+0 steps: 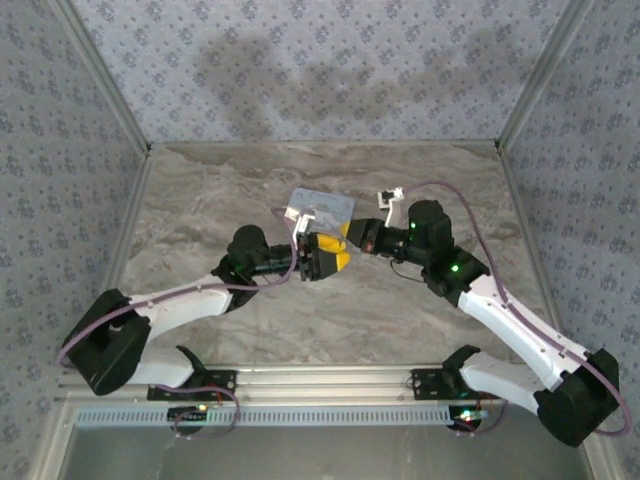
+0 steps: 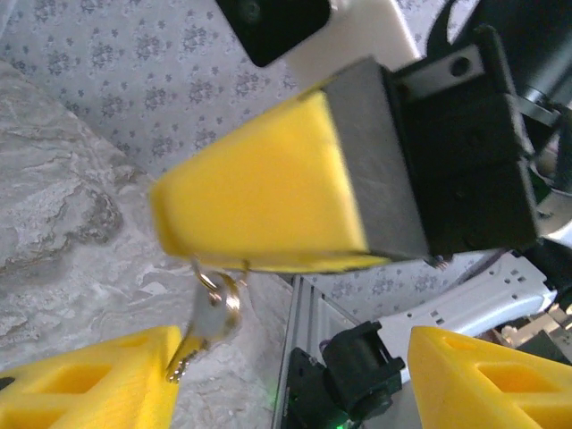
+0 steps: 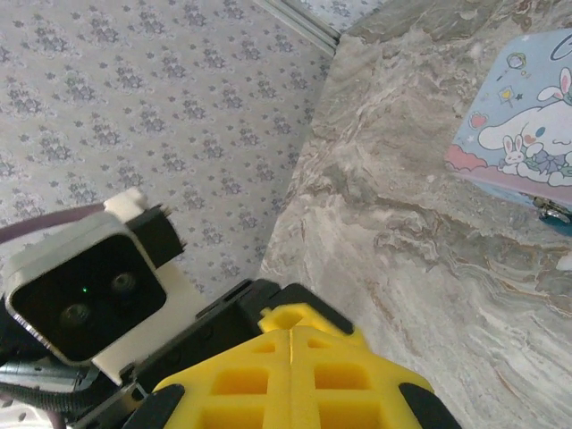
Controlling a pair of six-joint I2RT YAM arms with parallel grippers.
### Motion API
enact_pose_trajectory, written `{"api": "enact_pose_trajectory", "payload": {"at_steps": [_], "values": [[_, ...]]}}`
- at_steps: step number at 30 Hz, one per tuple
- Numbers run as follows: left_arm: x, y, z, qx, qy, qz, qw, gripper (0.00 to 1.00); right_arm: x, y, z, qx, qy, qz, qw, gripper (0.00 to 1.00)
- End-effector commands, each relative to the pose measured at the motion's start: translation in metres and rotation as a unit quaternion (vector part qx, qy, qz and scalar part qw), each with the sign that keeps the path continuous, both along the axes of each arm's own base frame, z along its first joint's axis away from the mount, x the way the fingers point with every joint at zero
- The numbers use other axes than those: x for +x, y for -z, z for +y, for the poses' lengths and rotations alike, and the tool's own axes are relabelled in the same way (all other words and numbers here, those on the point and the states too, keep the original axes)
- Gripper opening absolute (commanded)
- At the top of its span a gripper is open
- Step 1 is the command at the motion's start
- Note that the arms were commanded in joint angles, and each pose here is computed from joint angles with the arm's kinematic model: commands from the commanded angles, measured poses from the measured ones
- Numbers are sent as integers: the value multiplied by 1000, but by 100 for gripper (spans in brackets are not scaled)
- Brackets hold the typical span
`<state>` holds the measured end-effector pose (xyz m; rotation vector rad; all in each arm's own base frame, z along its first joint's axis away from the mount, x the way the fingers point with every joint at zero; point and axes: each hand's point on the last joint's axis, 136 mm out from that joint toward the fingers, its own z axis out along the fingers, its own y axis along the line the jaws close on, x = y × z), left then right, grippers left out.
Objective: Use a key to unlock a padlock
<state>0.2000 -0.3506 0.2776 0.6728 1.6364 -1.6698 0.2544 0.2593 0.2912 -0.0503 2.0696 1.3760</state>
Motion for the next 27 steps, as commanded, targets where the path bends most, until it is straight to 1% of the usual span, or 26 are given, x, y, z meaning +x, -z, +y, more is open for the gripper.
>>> {"api": "enact_pose_trajectory", "payload": {"at_steps": [1, 4, 6, 13, 19, 20, 21, 23, 27], "values": [[-8, -19, 4, -14, 6, -46, 999, 68, 0, -4, 1, 18, -4, 5, 1000, 0], [-7, -17, 4, -9, 1, -42, 999, 66, 0, -6, 1, 19, -5, 4, 1000, 0], [-5, -16, 2, -5, 2, -36, 999, 63, -1, -5, 1, 19, -7, 5, 1000, 0], [0, -11, -1, 8, 3, -22, 1000, 46, -5, -3, 1, 15, -17, 8, 1000, 0], [2, -9, 2, 16, -1, -16, 1000, 44, -9, 0, 0, 6, -26, 11, 1000, 0], [2, -9, 2, 17, -2, -16, 1000, 40, -9, 1, 0, 5, -28, 12, 1000, 0], [2, -10, 3, 18, -3, -16, 1000, 39, -10, 2, 0, 3, -30, 13, 999, 0], [3, -10, 5, 20, -6, -16, 1000, 38, -11, 4, 1, 1, -33, 18, 999, 0], [4, -10, 6, 25, -8, -19, 999, 32, -13, 7, 2, -1, -40, 22, 999, 0]]}}
